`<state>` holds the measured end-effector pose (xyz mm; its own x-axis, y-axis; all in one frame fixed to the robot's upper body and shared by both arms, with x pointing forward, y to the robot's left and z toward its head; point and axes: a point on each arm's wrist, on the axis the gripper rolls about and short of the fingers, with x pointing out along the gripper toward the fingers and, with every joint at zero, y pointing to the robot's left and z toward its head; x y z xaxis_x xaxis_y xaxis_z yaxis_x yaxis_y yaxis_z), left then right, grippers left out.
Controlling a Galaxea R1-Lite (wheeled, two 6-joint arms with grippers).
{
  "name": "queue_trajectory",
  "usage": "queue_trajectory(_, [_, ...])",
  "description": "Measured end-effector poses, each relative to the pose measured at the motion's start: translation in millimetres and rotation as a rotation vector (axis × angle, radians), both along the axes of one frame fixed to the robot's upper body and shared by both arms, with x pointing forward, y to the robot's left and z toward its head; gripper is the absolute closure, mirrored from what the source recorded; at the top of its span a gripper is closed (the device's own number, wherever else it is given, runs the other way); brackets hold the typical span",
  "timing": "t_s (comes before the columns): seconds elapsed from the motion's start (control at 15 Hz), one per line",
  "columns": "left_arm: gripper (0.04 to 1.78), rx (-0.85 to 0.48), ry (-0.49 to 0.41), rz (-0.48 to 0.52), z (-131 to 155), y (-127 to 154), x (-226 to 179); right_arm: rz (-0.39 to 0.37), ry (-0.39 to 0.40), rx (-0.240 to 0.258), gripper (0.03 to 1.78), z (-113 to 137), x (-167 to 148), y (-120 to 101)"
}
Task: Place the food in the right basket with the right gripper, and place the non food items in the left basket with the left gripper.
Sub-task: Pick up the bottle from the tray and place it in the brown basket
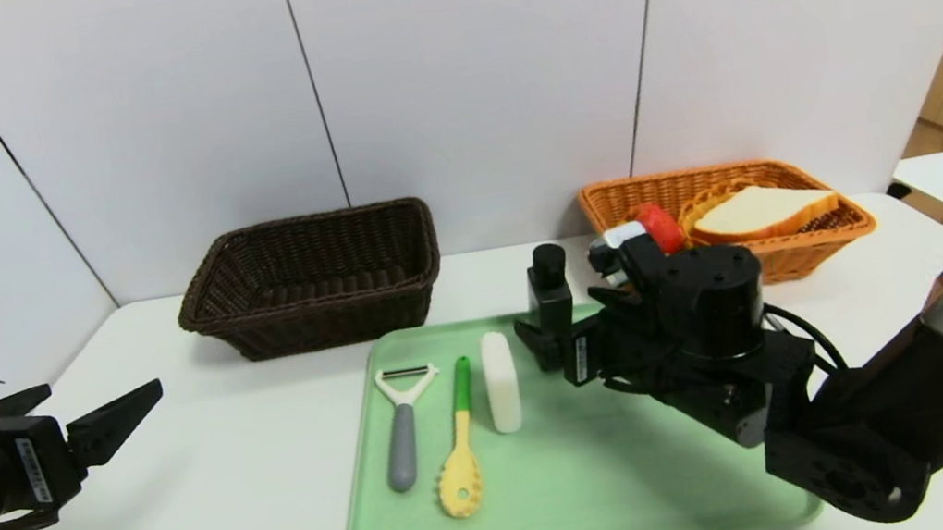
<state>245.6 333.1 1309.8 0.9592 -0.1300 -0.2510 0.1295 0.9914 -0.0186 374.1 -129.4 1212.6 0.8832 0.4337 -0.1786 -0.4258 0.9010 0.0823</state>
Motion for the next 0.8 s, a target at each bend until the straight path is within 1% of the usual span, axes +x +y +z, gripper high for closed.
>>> queue_trajectory(0.2, [0.13,-0.001,0.006,0.001,-2.4,0.0,-2.0,-0.032,-0.007,-0.004,0.12,-7.0,11.5,9.4])
queue_trajectory(0.33, [0.13,-0.002,0.006,0.001,-2.6,0.0,-2.7,-0.034,-0.001,-0.008,0.12,-12.1,15.0,12.4])
queue_trajectory(0.4, [0.13,-0.002,0.006,0.002,-3.0,0.0,-3.0,-0.035,0.003,-0.01,0.14,-14.3,15.9,12.8])
queue_trajectory(0.47, [0.13,0.0,0.009,0.001,-3.9,0.0,-3.7,-0.036,0.007,-0.013,0.35,-16.3,16.3,13.1])
queue_trajectory(0.6, [0.13,0.001,0.01,0.001,-4.6,0.0,-4.2,-0.036,0.011,-0.017,0.65,-18.0,16.5,13.1])
queue_trajectory(0.8, [0.13,0.002,0.009,0.001,-4.4,0.0,-4.5,-0.037,0.009,-0.017,0.99,-17.8,17.1,13.3])
